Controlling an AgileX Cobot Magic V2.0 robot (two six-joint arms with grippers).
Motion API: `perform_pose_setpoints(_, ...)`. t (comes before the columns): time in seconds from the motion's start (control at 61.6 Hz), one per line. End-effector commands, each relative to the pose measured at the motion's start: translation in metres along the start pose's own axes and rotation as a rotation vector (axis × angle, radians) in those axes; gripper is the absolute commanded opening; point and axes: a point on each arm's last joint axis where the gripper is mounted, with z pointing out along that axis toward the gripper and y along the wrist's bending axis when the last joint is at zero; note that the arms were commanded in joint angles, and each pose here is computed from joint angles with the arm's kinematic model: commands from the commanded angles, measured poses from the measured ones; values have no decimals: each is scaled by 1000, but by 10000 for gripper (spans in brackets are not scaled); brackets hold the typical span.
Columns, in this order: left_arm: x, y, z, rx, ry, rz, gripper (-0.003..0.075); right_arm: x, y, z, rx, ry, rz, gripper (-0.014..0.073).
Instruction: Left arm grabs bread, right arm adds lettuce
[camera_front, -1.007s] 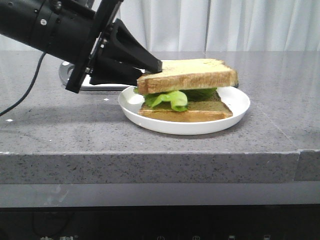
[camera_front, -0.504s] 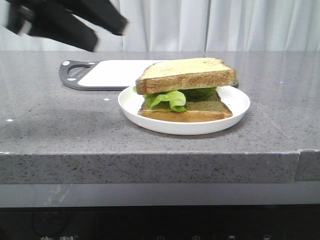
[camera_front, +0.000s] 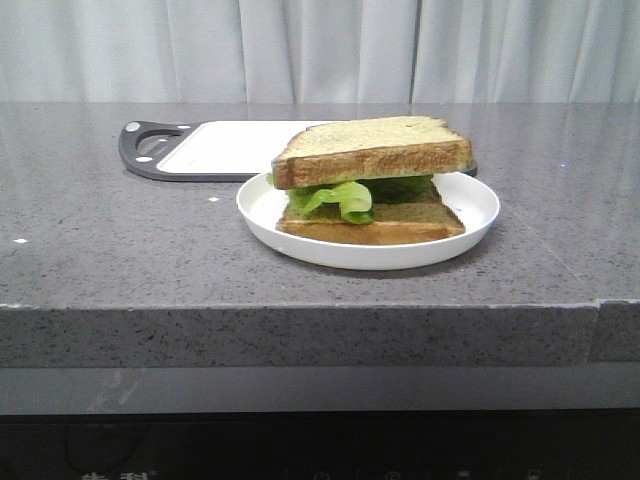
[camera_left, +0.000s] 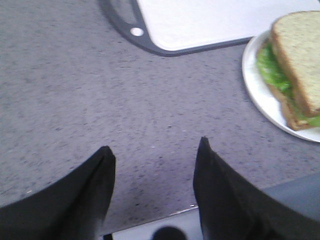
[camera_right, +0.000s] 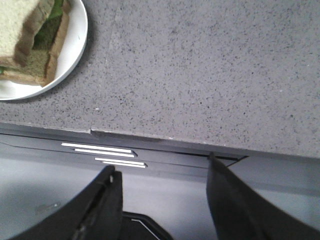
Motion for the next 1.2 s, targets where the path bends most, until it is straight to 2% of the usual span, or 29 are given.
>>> perform_pose_setpoints(0.0,3,10,-21,-89,-127,-42,368,-8,2,-16,11,-137,-2,405)
perform_pose_setpoints(0.211,26,14,-33,-108,-208,-44,368,-1,4,-31,21,-280,-12,405)
perform_pose_setpoints(0.341,32,14,-31,-100,-228,-42,363,3,4,-30,23,-293,-11,405)
perform_pose_setpoints(0.406,34,14,-28,-93,-221,-46,325,4,4,-29,23,-290,-11,383)
perform_pose_setpoints(0.455,35,14,-26,-88,-219,-49,274,4,4,-29,22,-286,-11,333)
perform_pose_setpoints(0.666,37,13,-24,-86,-216,-50,6,4,4,-29,22,-286,-10,3)
perform_pose_setpoints(0.699,37,13,-24,-86,-216,-50,-20,4,4,-29,22,-286,-10,-43)
perform_pose_setpoints(0.78,37,13,-24,-77,-206,-60,-20,4,4,-29,22,-286,-11,-124)
perform_pose_setpoints(1.186,37,13,-24,-75,-212,-60,-20,6,4,-28,20,-267,-12,-118)
